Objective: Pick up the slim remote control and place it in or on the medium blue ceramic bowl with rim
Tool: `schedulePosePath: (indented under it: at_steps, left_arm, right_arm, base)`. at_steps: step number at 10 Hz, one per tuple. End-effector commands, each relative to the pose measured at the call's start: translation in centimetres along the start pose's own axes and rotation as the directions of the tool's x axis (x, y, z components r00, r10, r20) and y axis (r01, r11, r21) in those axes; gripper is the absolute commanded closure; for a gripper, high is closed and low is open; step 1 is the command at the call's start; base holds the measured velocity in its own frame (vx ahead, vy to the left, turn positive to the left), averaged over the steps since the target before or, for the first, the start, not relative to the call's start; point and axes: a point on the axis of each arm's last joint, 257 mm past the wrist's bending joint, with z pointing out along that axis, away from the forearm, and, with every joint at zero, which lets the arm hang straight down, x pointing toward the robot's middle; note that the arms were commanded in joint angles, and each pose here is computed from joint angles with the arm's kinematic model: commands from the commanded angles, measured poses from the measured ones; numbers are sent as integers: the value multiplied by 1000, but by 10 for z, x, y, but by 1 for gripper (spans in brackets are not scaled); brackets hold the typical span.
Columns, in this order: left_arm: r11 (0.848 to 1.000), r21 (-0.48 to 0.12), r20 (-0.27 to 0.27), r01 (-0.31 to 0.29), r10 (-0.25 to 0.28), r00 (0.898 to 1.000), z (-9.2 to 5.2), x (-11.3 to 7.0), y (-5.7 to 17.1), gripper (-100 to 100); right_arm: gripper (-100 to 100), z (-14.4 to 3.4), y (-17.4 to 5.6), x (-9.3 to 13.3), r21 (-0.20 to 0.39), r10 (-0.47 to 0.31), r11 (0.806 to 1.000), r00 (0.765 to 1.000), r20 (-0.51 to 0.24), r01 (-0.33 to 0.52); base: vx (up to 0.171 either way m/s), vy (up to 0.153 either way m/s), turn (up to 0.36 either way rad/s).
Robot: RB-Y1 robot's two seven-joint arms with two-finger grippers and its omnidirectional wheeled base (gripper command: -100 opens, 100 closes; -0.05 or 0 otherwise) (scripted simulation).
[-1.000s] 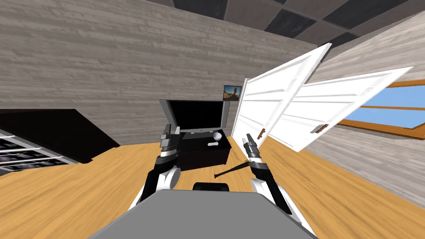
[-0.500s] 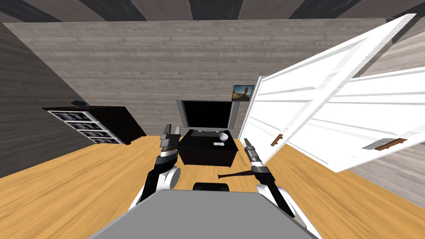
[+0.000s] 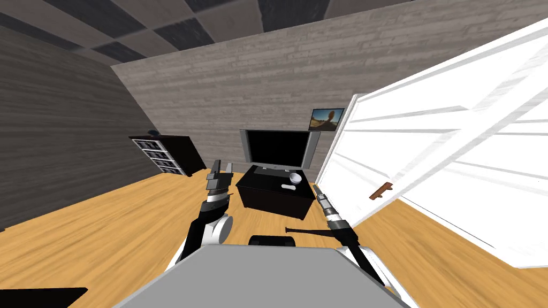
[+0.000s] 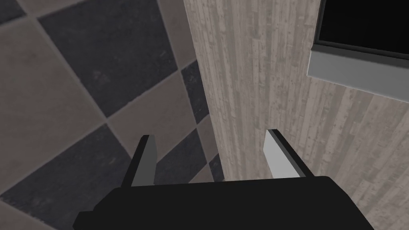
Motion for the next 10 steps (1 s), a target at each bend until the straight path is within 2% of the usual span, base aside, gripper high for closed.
schedulePosePath:
  at_steps: [1,2,3,4,6,7,8,9,10]
  left_arm:
    - [1000,0,0,0,0,1000,0,0,0,0]
    - [1000,0,0,0,0,1000,0,0,0,0]
    - [1000,0,0,0,0,1000,0,0,0,0]
    - [1000,0,0,0,0,1000,0,0,0,0]
    - [1000,0,0,0,0,1000,0,0,0,0]
    - [1000,0,0,0,0,1000,0,0,0,0]
    - [1000,0,0,0,0,1000,0,0,0,0]
    - [1000,0,0,0,0,1000,0,0,0,0]
    - [1000,0,0,0,0,1000,0,0,0,0]
  right_arm:
    - [-100,-6,-17,5,32,-26,999,999,-25,27]
    - [-100,-11,-29,10,47,-83,995,994,-68,86]
    - [-100,-15,-40,12,70,-79,994,994,-73,84]
    - [-100,-15,-40,12,70,-79,994,994,-73,84]
    - [-100,-33,-75,23,115,-166,976,972,-167,187]
    - [-100,-39,-86,27,135,-176,970,967,-186,203]
    - [-100,-51,-106,32,157,-209,955,949,-236,250]
    - [-100,-54,-110,34,161,-219,951,944,-248,263]
    - [-100,-65,-126,39,171,-251,935,920,-300,310]
  base:
    - [7,7,142]
    - [11,18,357]
    - [15,5,142]
    - [9,-1,-57]
    - [24,15,422]
    - [30,7,187]
    - [32,9,391]
    - [27,0,174]
    - [34,19,393]
